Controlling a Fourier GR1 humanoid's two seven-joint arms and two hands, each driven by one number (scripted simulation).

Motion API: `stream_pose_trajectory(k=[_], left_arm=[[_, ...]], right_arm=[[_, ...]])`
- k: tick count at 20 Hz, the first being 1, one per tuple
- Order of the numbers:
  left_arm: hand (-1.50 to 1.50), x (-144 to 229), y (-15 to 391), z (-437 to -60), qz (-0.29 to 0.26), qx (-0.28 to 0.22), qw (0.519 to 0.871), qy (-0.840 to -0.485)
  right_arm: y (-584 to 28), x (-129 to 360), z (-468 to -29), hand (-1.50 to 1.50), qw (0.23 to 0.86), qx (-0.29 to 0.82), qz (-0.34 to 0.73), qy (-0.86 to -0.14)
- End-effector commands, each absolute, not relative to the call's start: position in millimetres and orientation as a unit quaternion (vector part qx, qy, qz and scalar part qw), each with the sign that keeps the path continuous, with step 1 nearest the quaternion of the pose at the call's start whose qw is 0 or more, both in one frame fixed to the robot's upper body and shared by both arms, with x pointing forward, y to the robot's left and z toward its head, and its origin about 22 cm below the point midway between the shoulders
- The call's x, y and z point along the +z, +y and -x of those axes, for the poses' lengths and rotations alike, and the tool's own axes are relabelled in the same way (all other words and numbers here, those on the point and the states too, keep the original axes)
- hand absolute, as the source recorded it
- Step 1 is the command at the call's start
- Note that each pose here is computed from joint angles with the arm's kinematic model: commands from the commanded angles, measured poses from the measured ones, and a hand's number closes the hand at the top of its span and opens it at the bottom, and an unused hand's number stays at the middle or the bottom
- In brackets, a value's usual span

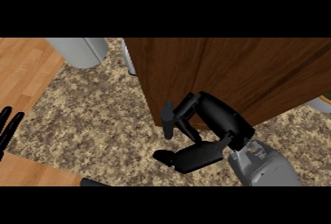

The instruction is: Pick up the bottled water, place it into the cabinet and close the cabinet

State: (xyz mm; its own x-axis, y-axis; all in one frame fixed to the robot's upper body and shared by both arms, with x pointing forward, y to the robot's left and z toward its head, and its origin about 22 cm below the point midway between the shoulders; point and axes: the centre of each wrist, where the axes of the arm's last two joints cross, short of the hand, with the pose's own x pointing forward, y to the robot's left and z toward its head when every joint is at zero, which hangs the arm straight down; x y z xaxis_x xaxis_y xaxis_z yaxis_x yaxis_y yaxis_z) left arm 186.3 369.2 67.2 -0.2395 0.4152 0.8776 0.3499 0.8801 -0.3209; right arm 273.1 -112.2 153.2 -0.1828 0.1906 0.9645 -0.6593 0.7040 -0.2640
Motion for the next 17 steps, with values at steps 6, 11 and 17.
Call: stream_pose_trajectory(k=[6,11,17], left_arm=[[-1.50,62,376,-185,0.237,0.043,0.559,-0.794],[-1.50,58,377,-181,0.244,0.048,0.560,-0.790],[-1.50,59,383,-178,0.235,0.049,0.558,-0.794]], right_arm=[[-71,190,-347,1.50,0.654,0.230,-0.100,-0.714],[-70,195,-362,-1.50,0.677,0.160,-0.106,-0.711],[-60,201,-369,-1.50,0.689,0.133,-0.121,-0.702]])
